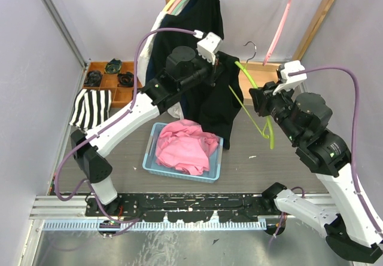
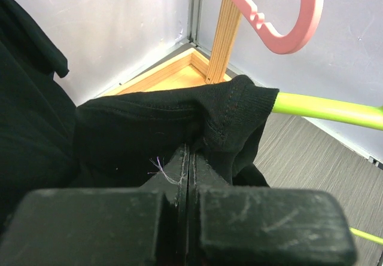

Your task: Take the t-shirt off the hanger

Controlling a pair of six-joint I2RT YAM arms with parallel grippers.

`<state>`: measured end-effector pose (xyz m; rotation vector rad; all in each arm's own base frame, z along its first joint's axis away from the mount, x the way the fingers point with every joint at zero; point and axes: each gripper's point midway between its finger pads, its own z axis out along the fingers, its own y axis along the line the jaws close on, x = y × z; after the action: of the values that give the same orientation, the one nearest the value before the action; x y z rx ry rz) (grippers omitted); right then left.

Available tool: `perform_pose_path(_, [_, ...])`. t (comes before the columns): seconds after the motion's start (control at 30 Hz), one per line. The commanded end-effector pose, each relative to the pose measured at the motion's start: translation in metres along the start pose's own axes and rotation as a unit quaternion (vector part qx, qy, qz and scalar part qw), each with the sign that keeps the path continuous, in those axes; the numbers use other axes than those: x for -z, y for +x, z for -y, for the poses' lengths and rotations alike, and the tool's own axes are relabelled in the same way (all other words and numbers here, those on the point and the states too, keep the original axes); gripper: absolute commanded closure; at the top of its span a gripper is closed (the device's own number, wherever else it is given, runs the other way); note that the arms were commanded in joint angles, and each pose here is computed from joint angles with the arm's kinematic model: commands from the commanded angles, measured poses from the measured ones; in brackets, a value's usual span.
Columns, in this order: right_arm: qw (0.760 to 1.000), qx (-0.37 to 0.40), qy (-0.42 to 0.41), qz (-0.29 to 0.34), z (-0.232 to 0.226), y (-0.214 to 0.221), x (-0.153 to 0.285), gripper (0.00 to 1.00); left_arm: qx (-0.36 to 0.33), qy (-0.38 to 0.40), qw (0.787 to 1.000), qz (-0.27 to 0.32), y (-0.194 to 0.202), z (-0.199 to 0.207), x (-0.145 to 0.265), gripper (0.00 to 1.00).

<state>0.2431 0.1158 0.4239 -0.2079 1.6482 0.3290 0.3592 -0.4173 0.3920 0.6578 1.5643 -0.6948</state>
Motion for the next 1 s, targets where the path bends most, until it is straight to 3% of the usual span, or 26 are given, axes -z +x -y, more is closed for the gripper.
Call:
perform_pose_path(0.0, [0.998, -0.012, -0.001, 0.067, 0.001, -0.036, 0.007, 0.99, 0.001, -0.010, 0.999, 0.038, -0.029, -0.005, 0.006, 1.00])
perform_pose_path(0.3, [0.998, -0.011, 0.000, 0.068, 0.001, -0.035, 0.007, 0.99, 0.001, -0.012, 0.999, 0.045, -0.032, -0.005, 0.014, 1.00])
perform_pose_path(0.73, [0.997, -0.010, -0.001, 0.079, 0.009, -0.036, 0.037, 0.99, -0.006, -0.087, 0.991, 0.097, -0.095, -0.058, 0.028, 1.00])
perform_pose_path(0.97, [0.994, -0.014, 0.018, 0.105, 0.021, -0.044, 0.059, 0.99, -0.013, -0.079, 0.990, 0.114, -0.122, -0.058, 0.029, 1.00])
